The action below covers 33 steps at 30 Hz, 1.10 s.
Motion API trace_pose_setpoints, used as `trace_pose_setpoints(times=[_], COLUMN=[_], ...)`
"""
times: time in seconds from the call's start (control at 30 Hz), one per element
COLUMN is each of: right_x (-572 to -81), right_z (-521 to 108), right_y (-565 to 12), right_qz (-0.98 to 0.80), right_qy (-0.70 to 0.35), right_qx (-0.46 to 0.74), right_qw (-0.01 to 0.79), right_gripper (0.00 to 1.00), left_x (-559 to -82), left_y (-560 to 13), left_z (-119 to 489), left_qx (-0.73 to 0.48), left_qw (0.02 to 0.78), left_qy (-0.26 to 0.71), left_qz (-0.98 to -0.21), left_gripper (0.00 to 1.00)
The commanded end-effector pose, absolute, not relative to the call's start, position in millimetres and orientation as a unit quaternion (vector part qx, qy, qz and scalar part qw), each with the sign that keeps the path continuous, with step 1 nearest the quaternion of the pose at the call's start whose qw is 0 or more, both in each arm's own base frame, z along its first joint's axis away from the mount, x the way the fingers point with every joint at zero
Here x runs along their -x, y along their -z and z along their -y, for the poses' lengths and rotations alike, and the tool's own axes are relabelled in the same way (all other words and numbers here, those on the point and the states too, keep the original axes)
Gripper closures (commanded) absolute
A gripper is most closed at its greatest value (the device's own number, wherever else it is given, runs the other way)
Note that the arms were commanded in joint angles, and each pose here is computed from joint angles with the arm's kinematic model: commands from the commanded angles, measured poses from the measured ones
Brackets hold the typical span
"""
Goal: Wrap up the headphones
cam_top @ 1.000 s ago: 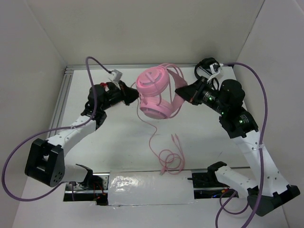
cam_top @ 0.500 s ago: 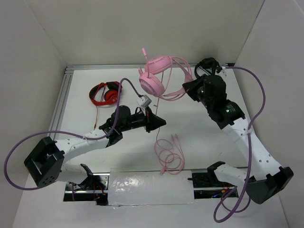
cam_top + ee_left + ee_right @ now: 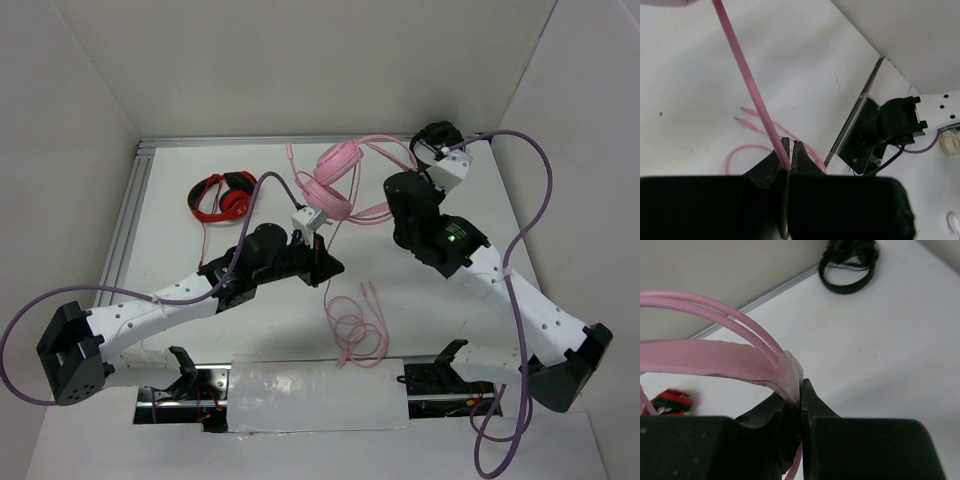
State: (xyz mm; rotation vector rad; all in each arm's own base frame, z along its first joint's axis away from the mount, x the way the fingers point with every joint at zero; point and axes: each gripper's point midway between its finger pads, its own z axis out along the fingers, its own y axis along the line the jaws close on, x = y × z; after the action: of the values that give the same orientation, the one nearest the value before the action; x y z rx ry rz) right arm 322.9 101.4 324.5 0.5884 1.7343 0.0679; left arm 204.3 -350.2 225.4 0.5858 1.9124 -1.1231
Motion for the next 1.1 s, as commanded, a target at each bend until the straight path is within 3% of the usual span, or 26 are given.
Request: trace_pose_setpoints(times=[0.0, 0.07, 0.3, 0.43, 0.67, 0.83, 0.97, 1.07], right_x=[-325, -315, -333, -343, -325, -302, -287, -278], right_z=[-65, -68, -115, -158, -171, -172, -178, -176], right_y=[-382, -387, -416, -420, -445, -472, -491, -506], right_qz=[-0.603, -0.602, -0.631, -0.668, -0.679, -0.67, -0.665, -0.659], right_qy=[0.044, 0.069, -0.005, -0.143, -0.22, -0.276, -0.307, -0.306], right_qx=[-0.407, -0.409, -0.393, -0.334, -0.27, -0.234, -0.203, -0.194], right_qw=[0.684, 0.683, 0.669, 0.649, 0.646, 0.648, 0.65, 0.659], right_gripper=[1.0, 1.0, 1.0, 1.0, 1.0, 1.0, 1.0, 1.0], left_x=[-192, -188, -170, -174, -171, -174, -183, -192], left_y=[-209, -204, -214, -216, -218, -224, -226, -221], left_z=[333, 339, 371, 375, 381, 388, 389, 381], left_qx=[-0.228, -0.238, -0.312, -0.316, -0.337, -0.352, -0.348, -0.333], left_qw=[0.368, 0.357, 0.362, 0.37, 0.392, 0.419, 0.439, 0.448], left_qy=[0.396, 0.408, 0.494, 0.495, 0.514, 0.524, 0.514, 0.483], left_qz=[-0.81, -0.806, -0.726, -0.72, -0.684, -0.653, -0.649, -0.675], left_gripper=[0.9, 0.88, 0.77, 0.74, 0.61, 0.58, 0.4, 0.33])
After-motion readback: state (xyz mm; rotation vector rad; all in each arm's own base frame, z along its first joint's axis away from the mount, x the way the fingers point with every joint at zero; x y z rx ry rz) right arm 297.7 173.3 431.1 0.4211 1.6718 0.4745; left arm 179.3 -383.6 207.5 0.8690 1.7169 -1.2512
